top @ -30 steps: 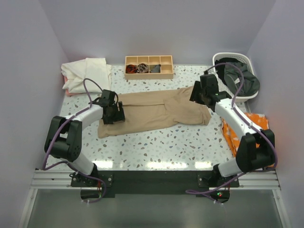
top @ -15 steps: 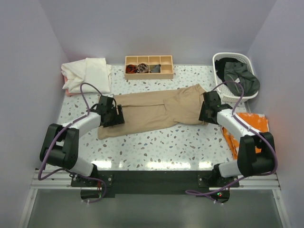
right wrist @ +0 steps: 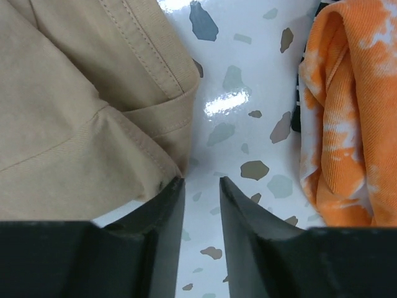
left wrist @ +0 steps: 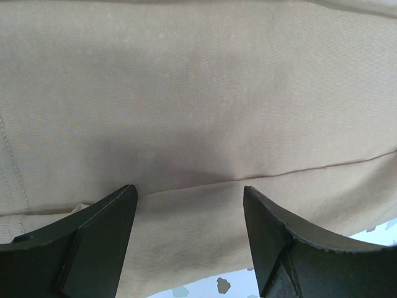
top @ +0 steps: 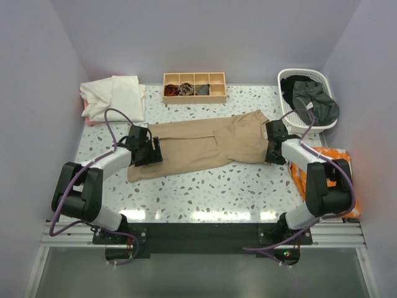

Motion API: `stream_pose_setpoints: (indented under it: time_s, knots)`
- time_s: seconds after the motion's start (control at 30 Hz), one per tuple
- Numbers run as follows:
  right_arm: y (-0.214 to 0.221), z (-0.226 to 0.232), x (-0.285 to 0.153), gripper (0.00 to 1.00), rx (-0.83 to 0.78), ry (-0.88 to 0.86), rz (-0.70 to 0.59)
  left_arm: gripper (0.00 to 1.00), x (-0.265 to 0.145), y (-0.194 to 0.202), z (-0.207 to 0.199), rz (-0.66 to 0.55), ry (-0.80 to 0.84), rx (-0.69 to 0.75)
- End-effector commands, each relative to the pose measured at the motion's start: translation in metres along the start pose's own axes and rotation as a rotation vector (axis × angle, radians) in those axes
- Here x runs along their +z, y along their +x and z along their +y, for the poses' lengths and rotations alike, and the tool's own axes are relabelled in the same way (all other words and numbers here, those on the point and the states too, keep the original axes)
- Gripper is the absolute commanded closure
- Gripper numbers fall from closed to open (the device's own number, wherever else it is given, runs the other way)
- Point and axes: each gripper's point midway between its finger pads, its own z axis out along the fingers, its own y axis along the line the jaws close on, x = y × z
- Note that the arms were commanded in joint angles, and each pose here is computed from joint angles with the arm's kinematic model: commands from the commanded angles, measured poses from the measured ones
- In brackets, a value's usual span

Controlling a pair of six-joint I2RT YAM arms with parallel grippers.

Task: Fold and stack the t-shirts
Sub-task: Fold the other side of the tshirt into a rectangle

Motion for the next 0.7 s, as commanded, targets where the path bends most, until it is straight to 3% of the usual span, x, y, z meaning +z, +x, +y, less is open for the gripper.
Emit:
stream_pose_setpoints:
  time_s: [0.0,0.1,0.23,0.4,0.5,0.67]
  knots:
    - [-0.016,0.002,0.004,0.74,0.007,0.005,-0.014,0.25,0.004,0.025,0.010,0.080,-0.035,-0.002]
    - [-0.019,-0.005,0.008,0.90,-0.006,0.052,0.004,0.25,0.003,0.023,0.014,0.078,-0.061,-0.002]
    - [-0.034,-0.010,0.004,1.00,-0.003,0.087,-0.026,0.25,0.002,0.022,0.023,0.074,-0.109,0.001]
    - [-0.038,-0.024,0.005,1.00,-0.001,0.175,-0.040,0.26,0.000,0.023,0.033,0.081,-0.167,0.002]
    - [-0.043,-0.009,-0.008,0.98,0.027,0.060,-0.078,0.27,0.000,0.018,0.027,0.068,-0.142,0.006]
    - [-0.048,0.019,-0.043,0.83,0.042,-0.175,-0.128,0.27,-0.002,0.014,0.018,0.054,-0.091,0.009]
